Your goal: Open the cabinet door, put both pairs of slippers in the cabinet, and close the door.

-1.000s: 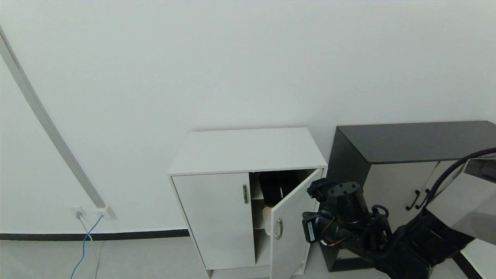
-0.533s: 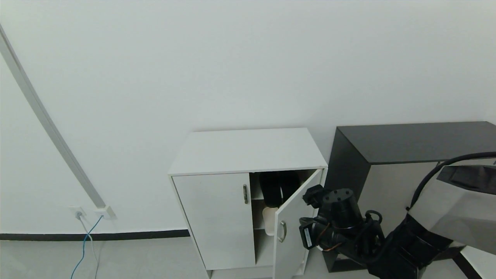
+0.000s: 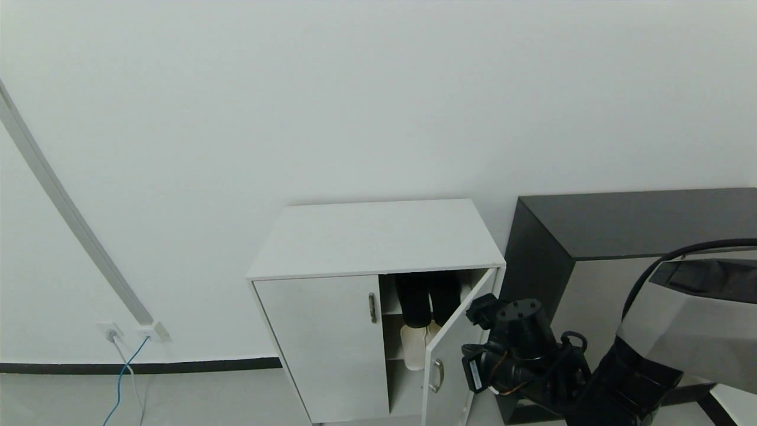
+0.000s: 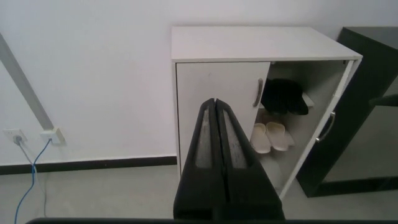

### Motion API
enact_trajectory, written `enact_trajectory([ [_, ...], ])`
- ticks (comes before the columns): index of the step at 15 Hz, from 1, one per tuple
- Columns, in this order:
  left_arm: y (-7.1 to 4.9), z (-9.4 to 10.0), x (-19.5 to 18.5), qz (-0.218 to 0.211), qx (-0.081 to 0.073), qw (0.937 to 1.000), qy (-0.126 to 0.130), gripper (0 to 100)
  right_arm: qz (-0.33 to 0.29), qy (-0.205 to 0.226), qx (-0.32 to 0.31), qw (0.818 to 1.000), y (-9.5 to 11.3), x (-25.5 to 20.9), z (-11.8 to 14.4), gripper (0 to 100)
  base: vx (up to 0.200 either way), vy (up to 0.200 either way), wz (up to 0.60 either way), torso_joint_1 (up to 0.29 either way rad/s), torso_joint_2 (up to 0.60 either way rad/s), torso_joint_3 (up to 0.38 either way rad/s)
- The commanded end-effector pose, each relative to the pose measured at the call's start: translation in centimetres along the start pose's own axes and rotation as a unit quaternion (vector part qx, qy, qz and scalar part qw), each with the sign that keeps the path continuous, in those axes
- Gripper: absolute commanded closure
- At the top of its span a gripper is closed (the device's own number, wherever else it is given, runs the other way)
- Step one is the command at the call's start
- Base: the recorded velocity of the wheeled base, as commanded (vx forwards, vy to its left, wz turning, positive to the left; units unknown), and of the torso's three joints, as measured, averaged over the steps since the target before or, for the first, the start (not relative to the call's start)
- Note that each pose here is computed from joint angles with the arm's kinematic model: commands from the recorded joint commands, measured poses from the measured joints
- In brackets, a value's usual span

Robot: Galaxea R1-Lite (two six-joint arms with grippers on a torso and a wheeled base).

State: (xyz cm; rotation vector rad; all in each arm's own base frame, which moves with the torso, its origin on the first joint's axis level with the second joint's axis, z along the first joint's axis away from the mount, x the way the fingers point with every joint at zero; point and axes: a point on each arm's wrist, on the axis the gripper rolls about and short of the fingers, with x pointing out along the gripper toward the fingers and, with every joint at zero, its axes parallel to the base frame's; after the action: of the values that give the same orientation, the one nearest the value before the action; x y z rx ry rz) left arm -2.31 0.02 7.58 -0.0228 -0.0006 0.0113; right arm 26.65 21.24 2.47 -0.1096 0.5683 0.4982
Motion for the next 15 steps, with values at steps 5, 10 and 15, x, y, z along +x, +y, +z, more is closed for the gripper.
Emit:
enact_trajectory([
  [5, 0.0, 0.0, 0.0, 0.001, 0.0, 1.0, 0.0, 100, 0.0, -0.005, 0.002, 1.0, 0.2, 2.2, 0.1, 100, 0.0, 0.0, 0.0, 0.0, 0.0, 0.0],
  [10, 0.0, 0.0, 0.0, 0.001, 0.0, 1.0, 0.0, 100, -0.009, -0.036, 0.015, 0.999, -0.4, 5.2, 1.6, 100, 0.0, 0.0, 0.0, 0.0, 0.0, 0.0],
  [15, 0.0, 0.0, 0.0, 0.001, 0.001, 1.0, 0.0, 100, -0.024, -0.051, 0.027, 0.998, -1.7, 8.0, 2.0, 100, 0.0, 0.0, 0.0, 0.0, 0.0, 0.0],
])
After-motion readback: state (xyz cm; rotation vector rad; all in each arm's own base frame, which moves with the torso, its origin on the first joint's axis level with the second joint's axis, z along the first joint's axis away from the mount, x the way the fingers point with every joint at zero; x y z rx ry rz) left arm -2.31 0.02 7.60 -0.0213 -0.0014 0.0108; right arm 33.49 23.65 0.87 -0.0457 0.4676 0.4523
